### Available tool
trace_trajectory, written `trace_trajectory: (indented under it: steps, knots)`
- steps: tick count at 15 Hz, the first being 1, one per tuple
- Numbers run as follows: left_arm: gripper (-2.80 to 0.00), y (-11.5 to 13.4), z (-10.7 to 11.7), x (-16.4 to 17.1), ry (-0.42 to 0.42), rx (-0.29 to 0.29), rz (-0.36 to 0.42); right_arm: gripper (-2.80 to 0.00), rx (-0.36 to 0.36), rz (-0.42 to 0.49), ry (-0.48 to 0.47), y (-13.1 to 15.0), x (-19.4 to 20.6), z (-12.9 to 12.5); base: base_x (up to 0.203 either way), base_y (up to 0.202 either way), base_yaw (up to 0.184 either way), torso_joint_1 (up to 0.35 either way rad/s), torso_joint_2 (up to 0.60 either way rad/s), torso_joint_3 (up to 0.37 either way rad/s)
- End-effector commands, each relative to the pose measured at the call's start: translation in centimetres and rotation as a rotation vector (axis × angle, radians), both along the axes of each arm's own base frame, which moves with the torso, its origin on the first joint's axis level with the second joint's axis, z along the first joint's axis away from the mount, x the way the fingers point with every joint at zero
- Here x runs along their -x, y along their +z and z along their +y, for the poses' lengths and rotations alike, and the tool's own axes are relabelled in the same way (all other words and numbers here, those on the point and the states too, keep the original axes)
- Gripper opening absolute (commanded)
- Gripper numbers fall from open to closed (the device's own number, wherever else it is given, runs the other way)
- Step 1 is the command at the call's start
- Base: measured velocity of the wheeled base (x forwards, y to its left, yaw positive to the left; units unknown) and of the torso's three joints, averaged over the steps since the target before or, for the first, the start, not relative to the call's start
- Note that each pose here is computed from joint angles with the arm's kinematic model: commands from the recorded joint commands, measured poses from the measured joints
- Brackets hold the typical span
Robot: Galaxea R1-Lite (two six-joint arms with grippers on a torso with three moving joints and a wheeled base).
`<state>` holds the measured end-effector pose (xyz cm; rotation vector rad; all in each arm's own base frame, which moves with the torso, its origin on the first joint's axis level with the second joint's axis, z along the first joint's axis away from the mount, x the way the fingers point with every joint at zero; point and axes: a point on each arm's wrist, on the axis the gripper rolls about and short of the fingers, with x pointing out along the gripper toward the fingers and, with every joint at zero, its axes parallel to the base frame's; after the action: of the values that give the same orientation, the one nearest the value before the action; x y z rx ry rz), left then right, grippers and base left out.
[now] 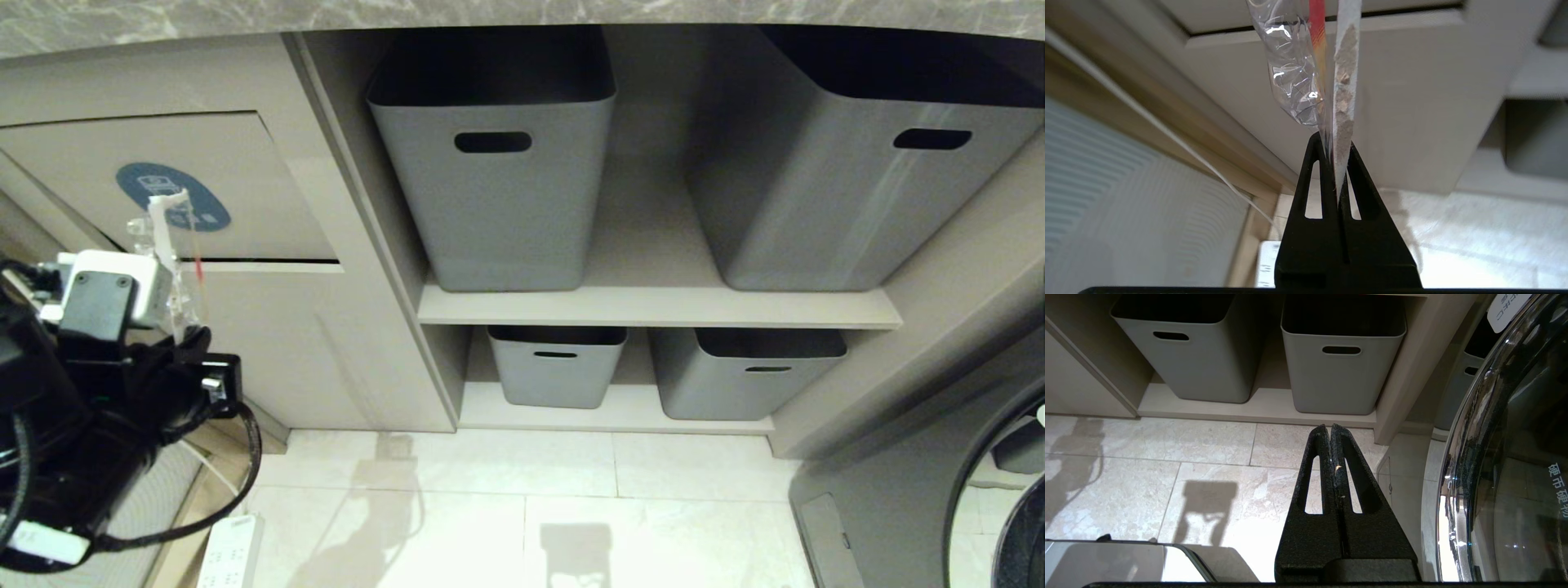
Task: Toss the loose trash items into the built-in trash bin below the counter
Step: Put the garbage in the trash can
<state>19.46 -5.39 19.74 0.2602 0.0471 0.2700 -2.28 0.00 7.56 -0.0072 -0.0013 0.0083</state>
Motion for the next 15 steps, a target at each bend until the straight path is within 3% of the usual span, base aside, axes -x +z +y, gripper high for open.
trace_trajectory:
  steps: [1, 3, 5, 8, 13, 15]
  knots:
    - [-2.8, -0.4, 0.9, -0.9, 0.059, 0.084, -0.018, -2.8, 0.0, -0.002, 0.001, 0.0, 0.0, 0.0, 0.0, 0.0, 0.0, 0.0, 0.0, 0.0]
    - [-2.8, -0.7, 1.5, -1.7, 0.095, 0.143, -0.023, -2.8, 0.0, -0.002, 0.001, 0.0, 0.0, 0.0, 0.0, 0.0, 0.0, 0.0, 0.0, 0.0]
    - [-2.8, -1.7, 1.5, -2.3, 0.108, 0.164, 0.009, -2.8, 0.0, -0.001, 0.001, 0.0, 0.0, 0.0, 0.0, 0.0, 0.0, 0.0, 0.0, 0.0]
    - [-2.8, -0.6, 1.4, -2.8, 0.104, 0.208, -0.043, -2.8, 0.0, -0.002, 0.001, 0.0, 0.0, 0.0, 0.0, 0.0, 0.0, 0.0, 0.0, 0.0]
    - [-2.8, 0.0, 1.5, -2.8, 0.125, 0.2, -0.063, -2.8, 0.0, -0.002, 0.001, 0.0, 0.0, 0.0, 0.0, 0.0, 0.0, 0.0, 0.0, 0.0]
    - [-2.8, 0.1, 2.4, -2.9, 0.184, 0.119, -0.031, -2.8, 0.0, -0.001, 0.001, 0.0, 0.0, 0.0, 0.0, 0.0, 0.0, 0.0, 0.0, 0.0]
